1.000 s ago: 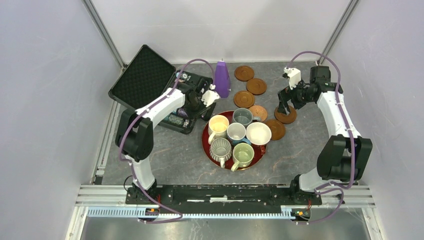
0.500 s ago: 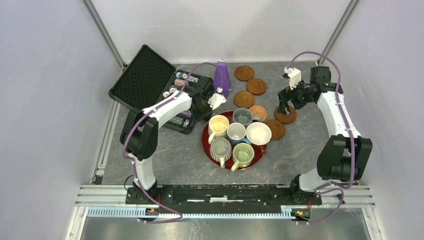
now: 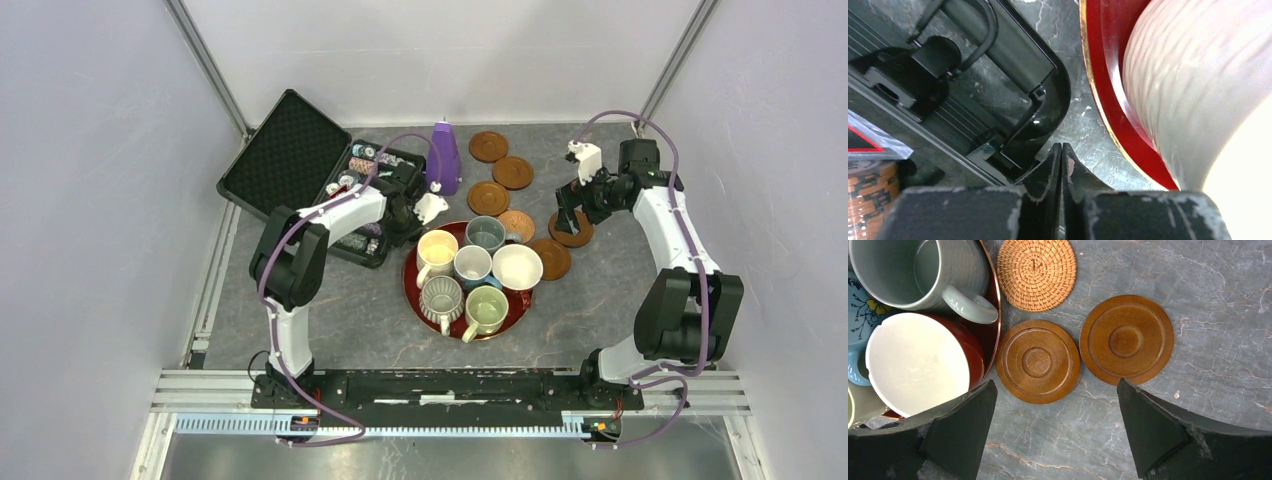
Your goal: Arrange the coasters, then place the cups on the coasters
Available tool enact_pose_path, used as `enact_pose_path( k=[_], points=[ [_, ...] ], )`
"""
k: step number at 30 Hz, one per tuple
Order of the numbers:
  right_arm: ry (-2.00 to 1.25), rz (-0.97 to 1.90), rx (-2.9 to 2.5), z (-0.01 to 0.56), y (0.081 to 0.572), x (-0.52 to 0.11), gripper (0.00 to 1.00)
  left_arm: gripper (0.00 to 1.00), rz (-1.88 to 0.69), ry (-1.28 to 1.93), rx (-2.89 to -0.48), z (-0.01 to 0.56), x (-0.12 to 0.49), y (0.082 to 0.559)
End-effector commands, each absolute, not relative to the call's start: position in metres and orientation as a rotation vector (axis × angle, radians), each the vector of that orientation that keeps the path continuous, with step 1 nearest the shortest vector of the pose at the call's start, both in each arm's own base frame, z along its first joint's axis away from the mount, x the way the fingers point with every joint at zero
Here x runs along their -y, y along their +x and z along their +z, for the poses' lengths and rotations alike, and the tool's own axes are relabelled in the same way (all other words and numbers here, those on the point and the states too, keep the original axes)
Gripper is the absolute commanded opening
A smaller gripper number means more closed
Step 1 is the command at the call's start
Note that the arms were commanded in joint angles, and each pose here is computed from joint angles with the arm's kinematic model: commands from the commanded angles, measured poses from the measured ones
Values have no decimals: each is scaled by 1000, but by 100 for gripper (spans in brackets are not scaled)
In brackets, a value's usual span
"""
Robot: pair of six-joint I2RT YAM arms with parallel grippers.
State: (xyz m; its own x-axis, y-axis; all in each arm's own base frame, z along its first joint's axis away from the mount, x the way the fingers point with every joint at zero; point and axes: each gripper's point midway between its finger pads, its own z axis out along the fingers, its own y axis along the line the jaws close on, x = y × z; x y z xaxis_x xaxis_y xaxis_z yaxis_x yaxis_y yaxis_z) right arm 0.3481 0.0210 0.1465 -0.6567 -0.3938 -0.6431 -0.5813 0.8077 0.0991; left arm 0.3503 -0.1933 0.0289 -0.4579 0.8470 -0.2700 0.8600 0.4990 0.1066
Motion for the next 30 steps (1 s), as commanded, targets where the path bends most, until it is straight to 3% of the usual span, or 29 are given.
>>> enact_pose_path(
  k=[1,11,19,30],
  points=[
    [-702,385,-2318,157,352,-22,98,8,197,1271,-2549,37,107,393],
    [-697,411,-2318,153,354,-24,98,7,271,1241,-2603,42,42,398],
    [-721,442,-2297,154,356,-28,98,7,381,1395,-2492,32,54,379],
    [-722,454,-2277,162,370,-29,98,7,734,1546,-2309,11,41,375]
  ],
)
